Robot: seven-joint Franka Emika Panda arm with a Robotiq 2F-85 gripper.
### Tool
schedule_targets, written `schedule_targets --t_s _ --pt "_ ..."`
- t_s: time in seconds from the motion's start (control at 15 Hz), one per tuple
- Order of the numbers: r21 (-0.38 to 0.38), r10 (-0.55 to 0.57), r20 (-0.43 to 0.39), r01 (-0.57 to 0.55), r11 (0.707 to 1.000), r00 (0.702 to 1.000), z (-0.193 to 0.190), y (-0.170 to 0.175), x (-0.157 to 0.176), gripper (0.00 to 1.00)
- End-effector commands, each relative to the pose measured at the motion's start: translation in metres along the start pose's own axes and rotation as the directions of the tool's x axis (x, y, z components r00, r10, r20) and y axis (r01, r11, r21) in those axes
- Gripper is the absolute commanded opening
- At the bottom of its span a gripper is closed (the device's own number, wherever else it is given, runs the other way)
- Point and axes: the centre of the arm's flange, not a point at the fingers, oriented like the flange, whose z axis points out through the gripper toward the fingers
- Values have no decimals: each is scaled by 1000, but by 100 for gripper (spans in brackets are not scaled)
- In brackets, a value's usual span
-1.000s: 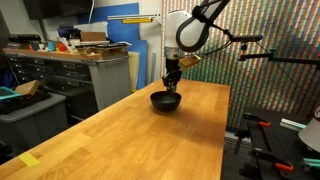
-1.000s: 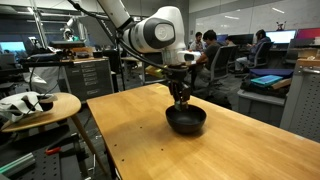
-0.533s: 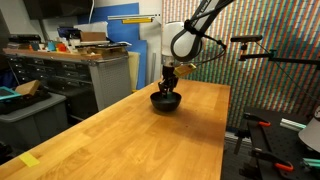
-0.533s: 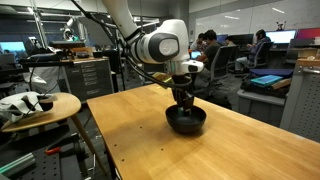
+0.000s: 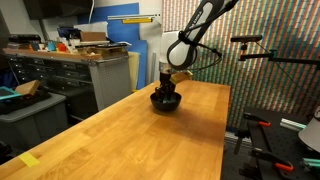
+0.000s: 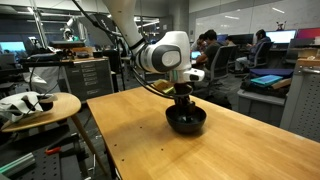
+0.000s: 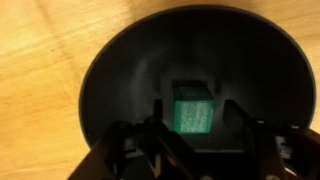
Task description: Put the green thing in the black bowl
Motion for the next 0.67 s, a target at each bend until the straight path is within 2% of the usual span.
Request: schedule_targets --t_s 0.0,0.4,0.6 --pt "15 -2 -24 3 1000 1000 -12 0 12 98" --pt "10 -15 -23 15 1000 1000 -55 -1 16 100" --pt "20 -15 26 15 1000 1000 -84 1 17 100"
